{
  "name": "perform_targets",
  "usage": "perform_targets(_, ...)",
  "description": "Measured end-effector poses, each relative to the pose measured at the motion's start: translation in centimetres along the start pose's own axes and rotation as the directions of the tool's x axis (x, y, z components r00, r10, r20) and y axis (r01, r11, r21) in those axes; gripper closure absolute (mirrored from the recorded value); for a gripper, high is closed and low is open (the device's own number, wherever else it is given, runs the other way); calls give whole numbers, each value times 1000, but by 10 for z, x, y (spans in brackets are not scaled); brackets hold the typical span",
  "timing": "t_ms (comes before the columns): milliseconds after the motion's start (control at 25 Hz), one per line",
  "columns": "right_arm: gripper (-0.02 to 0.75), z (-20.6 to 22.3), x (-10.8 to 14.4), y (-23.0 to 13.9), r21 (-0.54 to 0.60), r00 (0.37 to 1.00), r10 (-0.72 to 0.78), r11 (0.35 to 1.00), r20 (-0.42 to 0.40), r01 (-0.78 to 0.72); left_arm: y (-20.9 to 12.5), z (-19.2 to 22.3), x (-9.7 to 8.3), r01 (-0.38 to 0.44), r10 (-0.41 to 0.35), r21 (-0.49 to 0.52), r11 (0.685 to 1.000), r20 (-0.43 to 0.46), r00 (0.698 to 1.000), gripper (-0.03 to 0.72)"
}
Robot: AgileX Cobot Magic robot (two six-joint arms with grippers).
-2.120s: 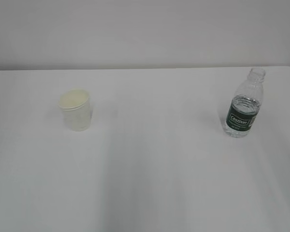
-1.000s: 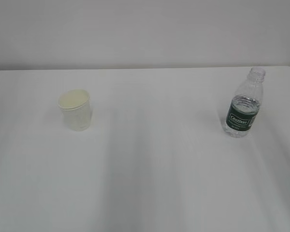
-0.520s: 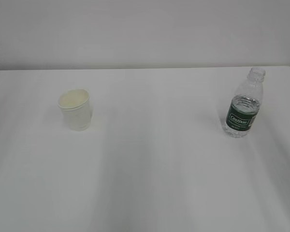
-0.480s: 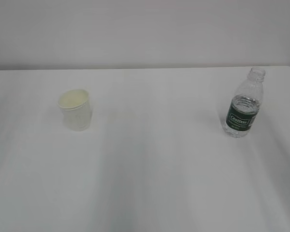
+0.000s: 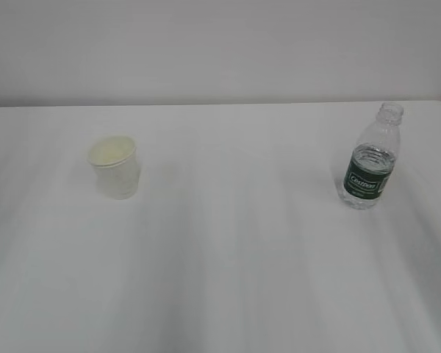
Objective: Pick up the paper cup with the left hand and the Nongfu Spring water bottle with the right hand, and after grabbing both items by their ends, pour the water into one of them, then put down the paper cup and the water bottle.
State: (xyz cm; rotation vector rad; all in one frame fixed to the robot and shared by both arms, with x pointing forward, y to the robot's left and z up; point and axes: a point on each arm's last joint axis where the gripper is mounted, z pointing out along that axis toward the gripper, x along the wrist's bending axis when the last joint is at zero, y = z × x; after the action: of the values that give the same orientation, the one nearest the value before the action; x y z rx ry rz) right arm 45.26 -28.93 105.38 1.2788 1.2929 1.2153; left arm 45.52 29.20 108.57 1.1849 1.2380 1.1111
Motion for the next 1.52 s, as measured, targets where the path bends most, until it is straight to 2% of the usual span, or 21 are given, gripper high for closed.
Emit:
perform_targets(120,186,4,1,-10,-7,1000,-12,1000,-18,11,-5,3,0,4,-4,-2,1000,-1,1000,211)
perform_targets(440,186,7,6,-34,25,997,-34,999,-75,36,-31,26,2,23,-22,91,996,-8,1000,218)
perform_targets(680,186,-1,6,-49,28,996,-33,999,-87,35,-39,35,0,2,-4,94,996,13,1000,220)
perform_targets(1040,186,-13,8,-86,37,994,10,999,-112,-6,-74,29,-24,-13,6,46,999,140,990,223)
perform_targets(1520,186,-15,13,-122,91,983,29,996,-179,-12,-120,14,-21,-14,5,55,998,164,986,224)
